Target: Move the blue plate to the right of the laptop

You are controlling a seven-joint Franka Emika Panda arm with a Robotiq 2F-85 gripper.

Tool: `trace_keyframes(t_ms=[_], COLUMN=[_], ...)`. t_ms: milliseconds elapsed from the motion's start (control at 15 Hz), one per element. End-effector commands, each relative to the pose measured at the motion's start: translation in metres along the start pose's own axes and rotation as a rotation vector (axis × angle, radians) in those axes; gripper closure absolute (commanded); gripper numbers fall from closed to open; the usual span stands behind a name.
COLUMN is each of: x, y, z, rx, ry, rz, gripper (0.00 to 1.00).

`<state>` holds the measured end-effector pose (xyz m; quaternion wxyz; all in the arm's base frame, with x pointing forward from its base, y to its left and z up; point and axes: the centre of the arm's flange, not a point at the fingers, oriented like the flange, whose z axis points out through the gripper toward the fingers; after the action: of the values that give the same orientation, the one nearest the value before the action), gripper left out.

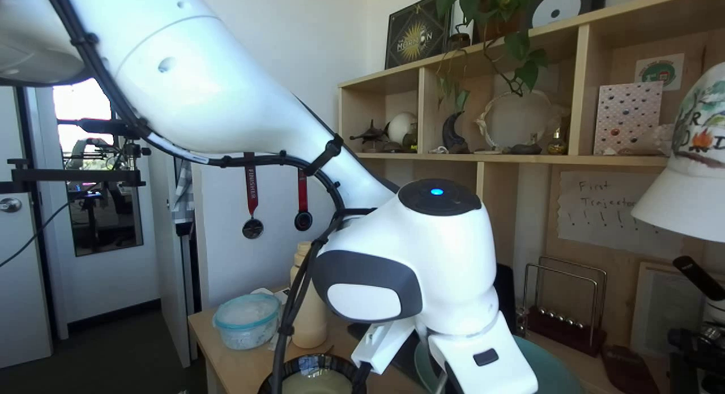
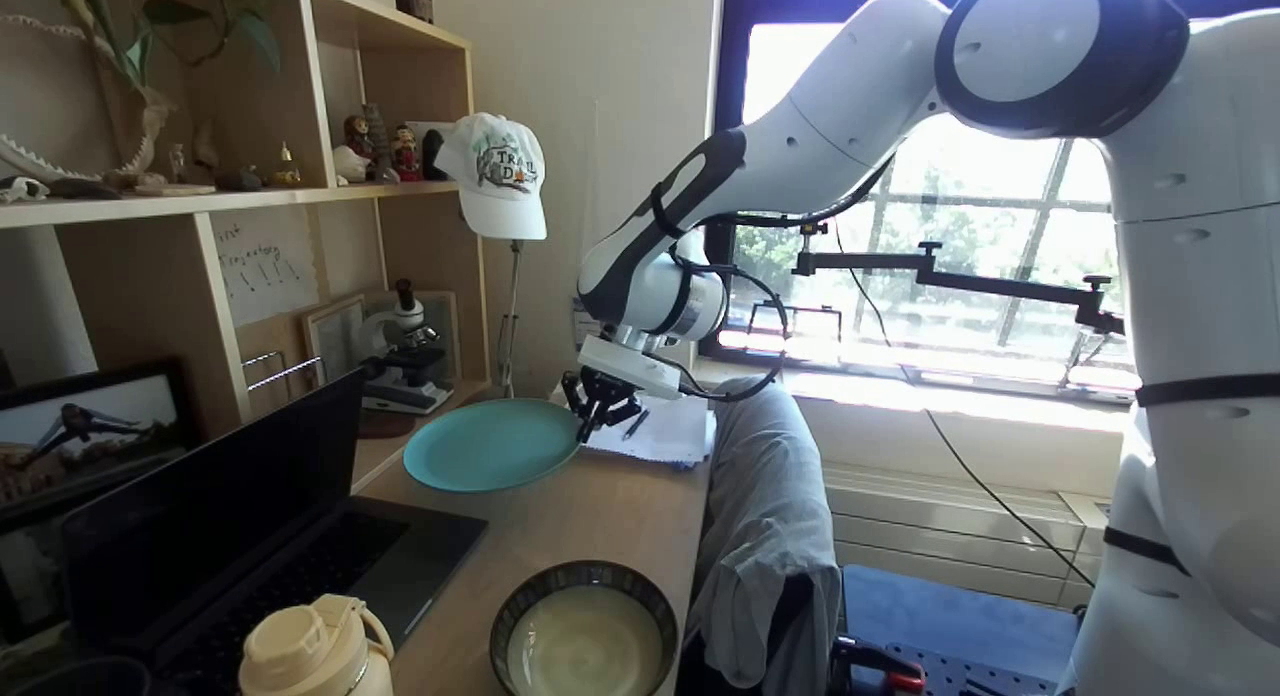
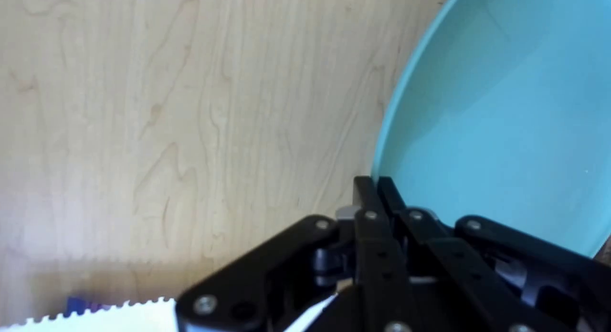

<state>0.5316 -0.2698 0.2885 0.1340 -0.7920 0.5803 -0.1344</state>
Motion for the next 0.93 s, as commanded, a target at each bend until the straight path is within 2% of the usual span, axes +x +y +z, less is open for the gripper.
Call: trace_keyframes(t_ms=[0,200,467,867], x=[0.013,0.027,0.049,0.075], y=[-0.017,-0.032,-0.054,-0.084], z=[-0.019,-0.03,-0.046,-0.039], rx=[0.058,0.079,0.064,-0.015], ry=[-0.004,0.008,0.0,-0.041], rz=[0.073,0.086,0.062,0.044], gripper=[0.99,0.99,0.99,0.99])
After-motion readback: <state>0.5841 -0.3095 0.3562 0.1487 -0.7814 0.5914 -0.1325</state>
